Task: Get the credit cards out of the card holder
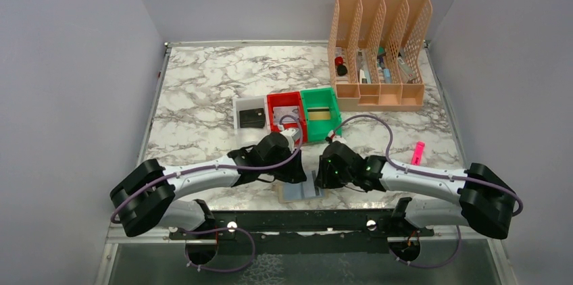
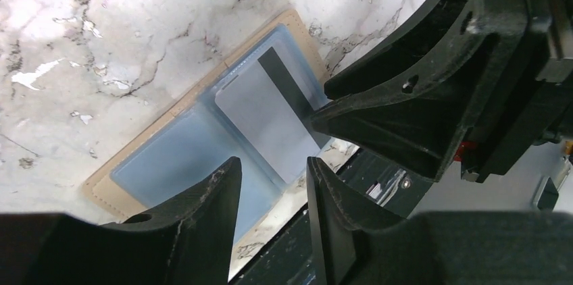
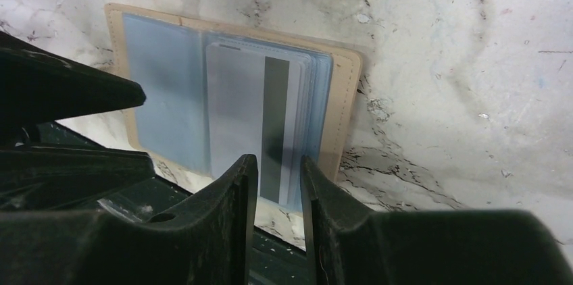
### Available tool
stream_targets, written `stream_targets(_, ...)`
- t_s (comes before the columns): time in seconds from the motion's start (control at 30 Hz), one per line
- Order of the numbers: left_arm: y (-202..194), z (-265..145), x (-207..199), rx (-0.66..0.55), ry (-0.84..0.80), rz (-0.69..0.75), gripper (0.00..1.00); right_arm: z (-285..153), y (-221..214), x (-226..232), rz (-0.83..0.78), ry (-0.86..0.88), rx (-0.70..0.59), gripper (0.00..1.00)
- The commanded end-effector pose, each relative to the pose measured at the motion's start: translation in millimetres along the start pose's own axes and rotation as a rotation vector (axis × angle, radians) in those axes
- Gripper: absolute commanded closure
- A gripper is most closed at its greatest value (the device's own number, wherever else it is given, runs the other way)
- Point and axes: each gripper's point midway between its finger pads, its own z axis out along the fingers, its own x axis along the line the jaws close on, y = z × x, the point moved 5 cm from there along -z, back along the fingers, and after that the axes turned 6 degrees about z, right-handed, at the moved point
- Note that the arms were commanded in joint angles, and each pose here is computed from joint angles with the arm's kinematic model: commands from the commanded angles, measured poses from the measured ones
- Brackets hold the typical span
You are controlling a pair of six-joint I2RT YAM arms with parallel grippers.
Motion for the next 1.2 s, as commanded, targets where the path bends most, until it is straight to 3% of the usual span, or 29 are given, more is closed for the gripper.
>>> stream_targets(0.0,-5.2,6.6,-2.2,0.003,-0.008,-0.026,0.57,-1.6,3.9,8.7,0.018,0.049,-0.013,0.65)
stream_targets(0.4,-19.2,7.2,3.3,0.013,0.002,-0.077,0.59,11.6,-7.3,2.9,0.03,0.034,0.04,0.67)
stream_targets(0.8,-22.5,14.1,0.4,0.017,-0.01,-0.082,0.6,-3.3,3.8,1.4,0.014,0.011,-0.025,0.67)
stream_targets(1.17,-28.2,19.9,2.0,0.036,-0.004,-0.083,0.61,8.6,-5.0,1.7,0.013,0.022,0.031,0.68)
